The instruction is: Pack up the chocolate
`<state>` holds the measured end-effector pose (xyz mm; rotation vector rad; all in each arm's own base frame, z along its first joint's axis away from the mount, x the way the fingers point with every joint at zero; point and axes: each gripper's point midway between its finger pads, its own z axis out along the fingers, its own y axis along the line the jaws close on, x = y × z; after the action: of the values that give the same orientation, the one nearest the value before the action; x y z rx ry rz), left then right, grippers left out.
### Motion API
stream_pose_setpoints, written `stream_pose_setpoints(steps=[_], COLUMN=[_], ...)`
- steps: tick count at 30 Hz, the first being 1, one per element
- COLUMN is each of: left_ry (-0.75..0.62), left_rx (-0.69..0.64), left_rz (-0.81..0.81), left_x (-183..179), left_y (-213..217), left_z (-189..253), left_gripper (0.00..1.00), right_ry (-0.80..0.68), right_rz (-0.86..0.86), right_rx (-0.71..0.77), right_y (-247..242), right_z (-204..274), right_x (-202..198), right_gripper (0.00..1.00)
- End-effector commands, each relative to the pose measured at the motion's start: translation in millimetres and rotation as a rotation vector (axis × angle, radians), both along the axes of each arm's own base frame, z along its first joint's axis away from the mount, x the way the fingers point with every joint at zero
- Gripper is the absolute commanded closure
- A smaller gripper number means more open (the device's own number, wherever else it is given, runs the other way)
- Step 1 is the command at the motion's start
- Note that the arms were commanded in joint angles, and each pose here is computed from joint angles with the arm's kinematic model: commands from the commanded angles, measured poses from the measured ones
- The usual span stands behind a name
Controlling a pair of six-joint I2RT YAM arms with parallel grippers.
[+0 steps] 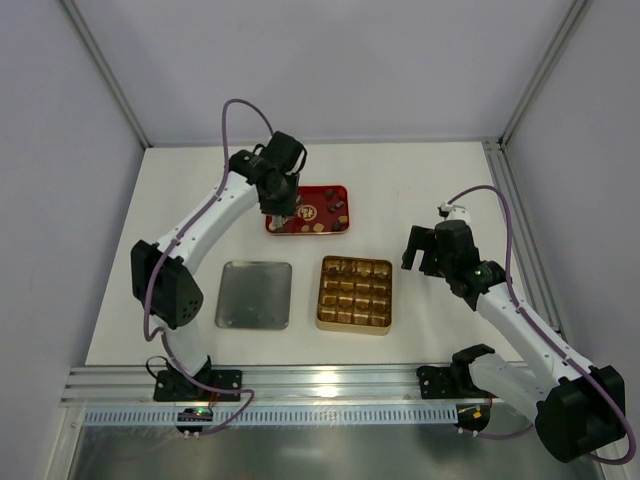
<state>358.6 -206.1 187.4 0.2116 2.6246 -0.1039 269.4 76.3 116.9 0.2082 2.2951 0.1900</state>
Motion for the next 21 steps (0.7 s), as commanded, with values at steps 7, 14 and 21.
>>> stream_pose_setpoints(steps=[7,14,21], left_ry=[-0.053,-0.042,-0.043], left_rx=[-0.098,-0.129,-0.163], left_rz=[-0.072,-0.137,-0.184], left_x=[-51.2,-101.1,-151.1], left_y=[-23.6,-42.0,-47.8], left_z=[39.0,44.2,54.5], left_gripper=[0.71,0.71,0.71], right_ry=[-0.046,-0.050,-0.053], right_rz=[-0.006,-0.013,-0.019], right_rx=[0.034,0.034,0.037], right_y=[3.9,3.8,5.2], right_z=[8.6,9.2,9.4], right_x=[7.3,10.2,16.1], right_gripper=[0.00,0.00,0.00])
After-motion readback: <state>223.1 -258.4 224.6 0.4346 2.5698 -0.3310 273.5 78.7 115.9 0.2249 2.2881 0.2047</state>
